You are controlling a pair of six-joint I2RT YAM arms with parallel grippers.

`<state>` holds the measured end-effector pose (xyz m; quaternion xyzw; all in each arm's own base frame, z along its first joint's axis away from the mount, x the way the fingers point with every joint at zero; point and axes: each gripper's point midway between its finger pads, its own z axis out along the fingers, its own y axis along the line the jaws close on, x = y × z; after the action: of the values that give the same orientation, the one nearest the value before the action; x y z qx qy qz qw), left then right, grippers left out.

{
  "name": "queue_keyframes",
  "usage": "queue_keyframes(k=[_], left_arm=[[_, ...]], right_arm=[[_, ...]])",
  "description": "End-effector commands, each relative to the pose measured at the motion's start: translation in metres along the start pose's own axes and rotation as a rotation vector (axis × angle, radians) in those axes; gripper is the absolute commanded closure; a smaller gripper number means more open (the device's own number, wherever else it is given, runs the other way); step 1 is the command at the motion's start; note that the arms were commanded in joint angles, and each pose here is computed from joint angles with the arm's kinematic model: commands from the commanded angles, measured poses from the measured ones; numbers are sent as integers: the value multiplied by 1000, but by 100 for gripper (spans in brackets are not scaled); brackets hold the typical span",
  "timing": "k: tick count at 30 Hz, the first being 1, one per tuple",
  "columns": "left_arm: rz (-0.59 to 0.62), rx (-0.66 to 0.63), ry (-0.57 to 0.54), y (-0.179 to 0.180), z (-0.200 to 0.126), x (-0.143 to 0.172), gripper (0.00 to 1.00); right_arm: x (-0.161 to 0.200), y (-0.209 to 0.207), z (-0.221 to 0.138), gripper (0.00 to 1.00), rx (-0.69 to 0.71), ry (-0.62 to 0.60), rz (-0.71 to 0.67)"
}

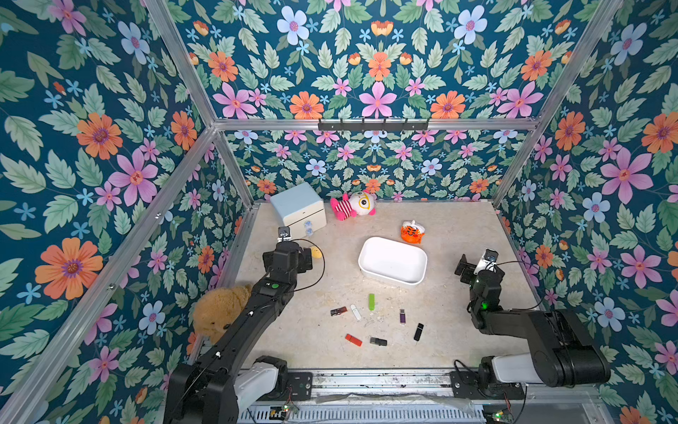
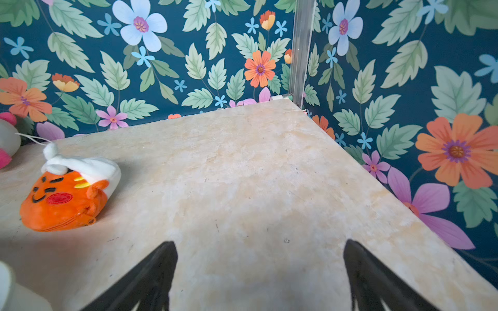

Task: Put the usb flash drive into the storage box
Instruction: Pick up the USB flash from the center of the board.

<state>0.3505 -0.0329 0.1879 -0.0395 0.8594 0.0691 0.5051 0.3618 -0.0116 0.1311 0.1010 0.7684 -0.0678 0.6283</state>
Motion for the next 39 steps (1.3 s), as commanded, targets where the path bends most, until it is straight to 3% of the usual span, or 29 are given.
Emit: queue_keyframes(k=[1,6,12,17,22,32,39], left_arm=[[8,-30,18,4,2,1,1],[-2,-54,77,3,6,11,1],[-9,-29,123,-7,4,26,1],[-28,12,131,-17,-2,28,0],[-31,19,179,-19,-7,39,1],[-45,60,220,-33,-20,54,1],[-43,83,265,-45,-27,65,0]], right_arm=[[-20,9,-4,1,12,14,-81],[-73,24,-38,1,46,43,-90],[-93,11,-81,1,152,320,-32],[-63,18,-117,1,162,601,7],[-30,42,-155,1,116,805,54],[49,79,-211,1,19,1078,133],[85,106,-216,14,-74,1166,159]])
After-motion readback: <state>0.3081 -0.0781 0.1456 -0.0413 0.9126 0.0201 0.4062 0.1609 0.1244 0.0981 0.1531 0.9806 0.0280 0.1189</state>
